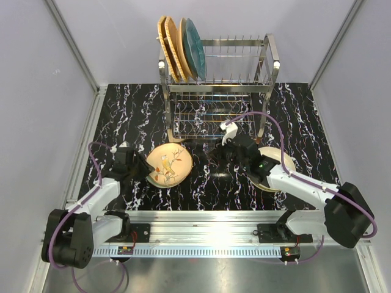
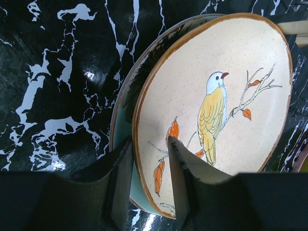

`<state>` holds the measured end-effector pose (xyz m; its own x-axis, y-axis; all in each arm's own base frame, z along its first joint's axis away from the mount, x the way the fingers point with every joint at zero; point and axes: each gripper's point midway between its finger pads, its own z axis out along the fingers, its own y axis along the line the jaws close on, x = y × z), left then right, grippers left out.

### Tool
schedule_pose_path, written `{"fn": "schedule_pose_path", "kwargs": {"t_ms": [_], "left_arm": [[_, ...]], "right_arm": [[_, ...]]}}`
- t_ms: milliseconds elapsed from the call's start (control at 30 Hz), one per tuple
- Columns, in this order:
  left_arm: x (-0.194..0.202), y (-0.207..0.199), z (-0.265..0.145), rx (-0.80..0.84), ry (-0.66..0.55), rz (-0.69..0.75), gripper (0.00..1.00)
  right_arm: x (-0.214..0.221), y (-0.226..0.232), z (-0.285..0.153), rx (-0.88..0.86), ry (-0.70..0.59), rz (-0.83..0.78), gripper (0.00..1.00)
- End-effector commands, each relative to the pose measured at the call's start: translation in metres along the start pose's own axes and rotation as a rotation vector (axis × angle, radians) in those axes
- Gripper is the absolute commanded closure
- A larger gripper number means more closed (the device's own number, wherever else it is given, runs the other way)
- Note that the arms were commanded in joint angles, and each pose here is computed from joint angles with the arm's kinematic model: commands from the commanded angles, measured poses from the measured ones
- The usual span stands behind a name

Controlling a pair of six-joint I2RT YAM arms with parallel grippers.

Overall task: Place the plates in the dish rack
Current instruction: Grab a plate with the left arm

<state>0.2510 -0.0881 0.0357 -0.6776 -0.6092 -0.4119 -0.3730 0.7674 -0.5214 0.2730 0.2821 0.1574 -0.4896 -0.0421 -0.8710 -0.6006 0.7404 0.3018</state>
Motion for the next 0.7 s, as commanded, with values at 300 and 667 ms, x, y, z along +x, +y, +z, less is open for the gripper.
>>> {"fn": "schedule_pose_path", "kwargs": {"t_ms": [300, 667], "left_arm": [[0.002, 0.01, -0.002, -0.045, -0.001, -0.009, 0.78], [-0.017, -0.012, -0.023, 0.008, -0.056, -0.005, 1.0]], "right_arm": [[-0.015, 0.009, 0.004, -0.03, -0.047, -0.002, 0.77], [-0.012, 0.027, 0.008, -0.129, -0.019, -0.041, 0.64]]}}
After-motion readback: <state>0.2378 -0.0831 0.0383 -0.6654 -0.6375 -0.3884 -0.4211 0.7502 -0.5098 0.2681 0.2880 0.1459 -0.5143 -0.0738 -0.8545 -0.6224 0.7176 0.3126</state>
